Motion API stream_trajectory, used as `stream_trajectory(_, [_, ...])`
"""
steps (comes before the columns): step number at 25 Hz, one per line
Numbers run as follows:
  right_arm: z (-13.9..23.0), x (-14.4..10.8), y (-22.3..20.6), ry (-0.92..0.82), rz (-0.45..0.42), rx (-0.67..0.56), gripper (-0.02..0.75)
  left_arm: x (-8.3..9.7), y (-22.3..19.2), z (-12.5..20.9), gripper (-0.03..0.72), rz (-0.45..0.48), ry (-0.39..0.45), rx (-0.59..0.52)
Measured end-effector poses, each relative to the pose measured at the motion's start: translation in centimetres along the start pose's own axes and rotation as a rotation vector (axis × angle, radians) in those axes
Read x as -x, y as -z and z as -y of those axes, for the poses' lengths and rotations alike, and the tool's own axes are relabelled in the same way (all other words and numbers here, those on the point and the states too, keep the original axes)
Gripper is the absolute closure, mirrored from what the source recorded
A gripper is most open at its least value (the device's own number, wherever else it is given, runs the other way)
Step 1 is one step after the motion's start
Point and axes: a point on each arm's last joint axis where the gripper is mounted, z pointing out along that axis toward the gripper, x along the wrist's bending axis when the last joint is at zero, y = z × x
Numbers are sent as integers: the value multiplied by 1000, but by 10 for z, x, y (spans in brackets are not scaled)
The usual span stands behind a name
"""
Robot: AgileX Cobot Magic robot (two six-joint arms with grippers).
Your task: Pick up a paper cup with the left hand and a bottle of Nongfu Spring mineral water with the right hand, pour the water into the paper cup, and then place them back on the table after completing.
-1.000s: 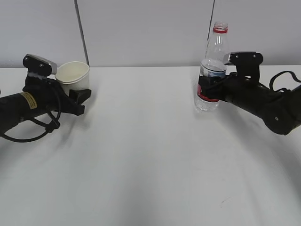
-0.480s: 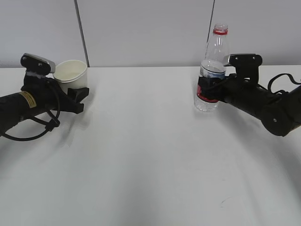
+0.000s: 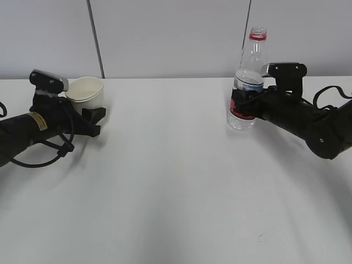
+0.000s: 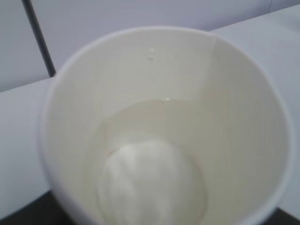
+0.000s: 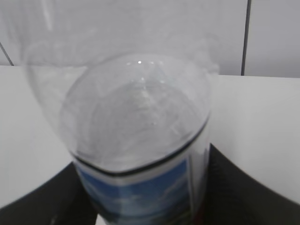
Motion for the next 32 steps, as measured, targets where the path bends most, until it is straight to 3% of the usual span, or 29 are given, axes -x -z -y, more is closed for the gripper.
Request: stream_trajectory(32, [-2, 0, 0, 0, -5, 17, 328, -1, -6, 23, 281, -13, 49, -4])
